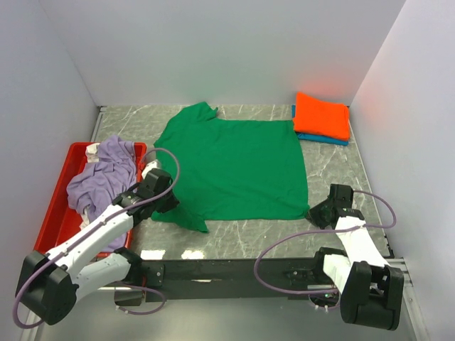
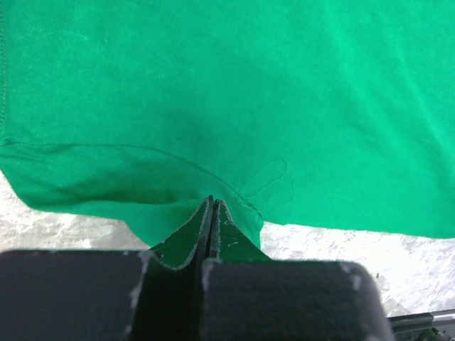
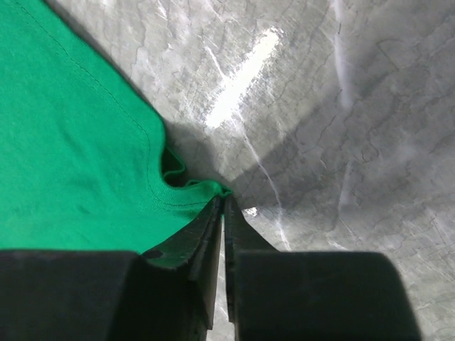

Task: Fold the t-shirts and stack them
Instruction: Fold the tshirt

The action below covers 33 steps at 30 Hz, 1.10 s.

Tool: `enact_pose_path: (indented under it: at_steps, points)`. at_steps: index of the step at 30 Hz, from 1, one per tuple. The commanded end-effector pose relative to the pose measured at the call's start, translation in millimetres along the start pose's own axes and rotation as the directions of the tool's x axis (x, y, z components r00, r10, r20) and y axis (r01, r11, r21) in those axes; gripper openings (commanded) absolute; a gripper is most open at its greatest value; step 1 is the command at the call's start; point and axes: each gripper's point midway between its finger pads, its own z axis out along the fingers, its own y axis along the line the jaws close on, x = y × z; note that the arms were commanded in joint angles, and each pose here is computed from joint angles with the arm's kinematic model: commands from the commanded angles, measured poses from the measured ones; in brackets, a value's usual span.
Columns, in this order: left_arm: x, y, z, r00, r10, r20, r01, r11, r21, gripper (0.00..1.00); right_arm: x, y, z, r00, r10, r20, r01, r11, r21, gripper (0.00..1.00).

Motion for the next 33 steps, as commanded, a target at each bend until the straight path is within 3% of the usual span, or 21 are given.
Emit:
enact_pose_path:
  at_steps: [1, 3, 27, 33]
  points:
    - [-9, -10, -14, 1.0, 0.01, 0.017, -0.011, 0.999, 0.041, 0.01, -8, 6, -4, 0.999, -0.035, 0.022, 0.035, 0.999, -0.006, 0.07]
    - [-10, -9, -18, 1.0, 0.008, 0.024, -0.01, 0.999, 0.045, 0.01, -8, 4, -9, 0.999, -0.046, 0.024, 0.046, 0.999, 0.007, 0.0]
    - [-34, -9, -99, 0.988, -0.104, 0.113, 0.091, 0.989, 0.114, 0.01, 1, 6, -43, 0.995, -0.092, 0.031, 0.093, 0.994, -0.053, 0.0]
    - [-40, -11, -101, 0.987, -0.09, 0.131, 0.075, 0.991, 0.111, 0.0, -6, 14, -43, 0.995, -0.086, 0.049, 0.089, 0.994, -0.07, 0.0]
